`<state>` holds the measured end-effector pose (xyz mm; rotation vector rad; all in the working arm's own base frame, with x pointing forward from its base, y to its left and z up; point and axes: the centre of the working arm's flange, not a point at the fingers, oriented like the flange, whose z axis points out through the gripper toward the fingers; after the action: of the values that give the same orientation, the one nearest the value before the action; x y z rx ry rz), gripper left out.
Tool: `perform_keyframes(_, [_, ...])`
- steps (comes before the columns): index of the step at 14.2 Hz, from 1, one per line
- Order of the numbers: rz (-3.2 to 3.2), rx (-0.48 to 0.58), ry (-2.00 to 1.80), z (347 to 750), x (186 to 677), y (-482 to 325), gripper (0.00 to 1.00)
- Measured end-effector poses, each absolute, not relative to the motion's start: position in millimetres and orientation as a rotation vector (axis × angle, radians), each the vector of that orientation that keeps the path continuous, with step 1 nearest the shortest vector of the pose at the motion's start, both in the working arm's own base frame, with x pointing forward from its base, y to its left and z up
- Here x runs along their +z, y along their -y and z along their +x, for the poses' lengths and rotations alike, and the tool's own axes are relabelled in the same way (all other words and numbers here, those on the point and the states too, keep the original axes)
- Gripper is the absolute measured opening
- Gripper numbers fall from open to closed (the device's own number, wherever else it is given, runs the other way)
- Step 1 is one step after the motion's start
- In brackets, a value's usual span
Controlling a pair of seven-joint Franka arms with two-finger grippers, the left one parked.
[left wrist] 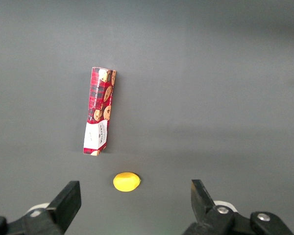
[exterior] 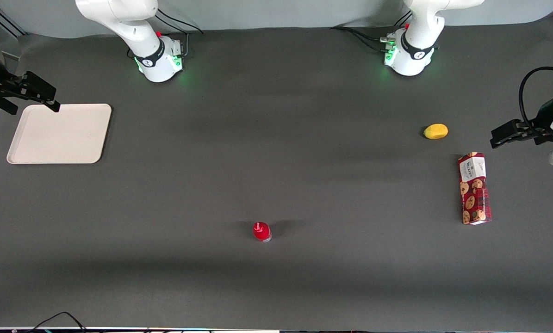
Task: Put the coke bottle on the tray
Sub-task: 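Move the open right gripper down over the red Coca-Cola bottle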
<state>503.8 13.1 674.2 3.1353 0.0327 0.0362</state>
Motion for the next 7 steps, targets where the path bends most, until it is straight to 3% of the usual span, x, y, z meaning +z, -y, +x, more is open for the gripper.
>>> perform_keyframes(4, [3.137, 0.046, -0.042, 504, 675, -16, 1.00])
perform_keyframes(7, [3.138, 0.110, -0.126, 513, 685, -49, 1.00])
